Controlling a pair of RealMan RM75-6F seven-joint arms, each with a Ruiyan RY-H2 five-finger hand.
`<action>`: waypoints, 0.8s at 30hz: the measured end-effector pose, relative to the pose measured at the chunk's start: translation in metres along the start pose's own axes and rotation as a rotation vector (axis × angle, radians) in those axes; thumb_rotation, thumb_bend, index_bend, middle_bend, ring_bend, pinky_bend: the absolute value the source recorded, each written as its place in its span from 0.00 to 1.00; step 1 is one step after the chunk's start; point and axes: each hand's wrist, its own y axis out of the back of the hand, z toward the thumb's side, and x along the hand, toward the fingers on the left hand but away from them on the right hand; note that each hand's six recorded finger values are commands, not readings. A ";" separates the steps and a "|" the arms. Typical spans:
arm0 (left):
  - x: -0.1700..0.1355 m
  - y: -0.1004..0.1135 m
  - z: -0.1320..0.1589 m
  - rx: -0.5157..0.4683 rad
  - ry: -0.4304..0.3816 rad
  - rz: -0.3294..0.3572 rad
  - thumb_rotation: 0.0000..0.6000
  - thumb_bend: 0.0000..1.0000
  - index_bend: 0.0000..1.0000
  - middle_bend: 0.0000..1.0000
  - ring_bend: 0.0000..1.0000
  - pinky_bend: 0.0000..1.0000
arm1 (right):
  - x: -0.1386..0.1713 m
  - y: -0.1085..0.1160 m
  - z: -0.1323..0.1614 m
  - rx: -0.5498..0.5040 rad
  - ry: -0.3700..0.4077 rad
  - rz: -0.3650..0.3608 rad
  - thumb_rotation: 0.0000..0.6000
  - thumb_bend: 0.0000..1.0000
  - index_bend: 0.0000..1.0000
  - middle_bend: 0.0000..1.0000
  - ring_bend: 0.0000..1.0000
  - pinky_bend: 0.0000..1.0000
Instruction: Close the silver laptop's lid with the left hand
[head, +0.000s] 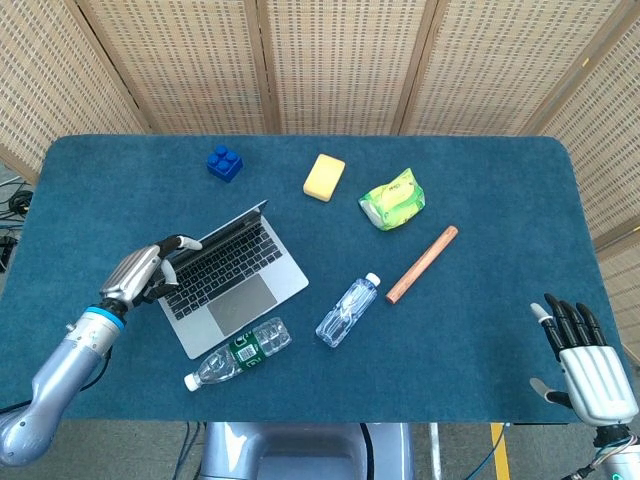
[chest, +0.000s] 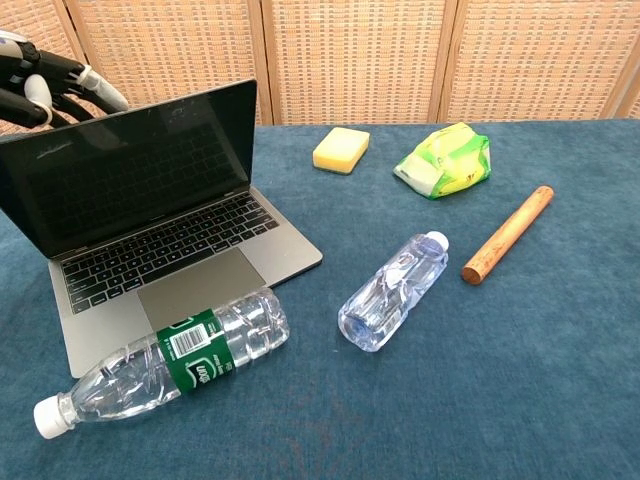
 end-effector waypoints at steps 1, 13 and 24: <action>0.000 -0.002 -0.001 -0.004 0.001 -0.005 1.00 1.00 0.25 0.20 0.19 0.17 | 0.000 0.000 0.000 0.000 0.001 0.000 1.00 0.00 0.00 0.00 0.00 0.00; 0.001 -0.019 0.002 -0.067 -0.051 -0.019 1.00 1.00 0.26 0.20 0.19 0.17 | 0.000 -0.002 0.001 0.004 0.003 0.006 1.00 0.00 0.00 0.00 0.00 0.00; 0.001 -0.033 0.003 -0.104 -0.084 -0.041 1.00 1.00 0.26 0.20 0.19 0.17 | -0.001 -0.002 0.000 0.001 0.000 0.008 1.00 0.00 0.00 0.00 0.00 0.00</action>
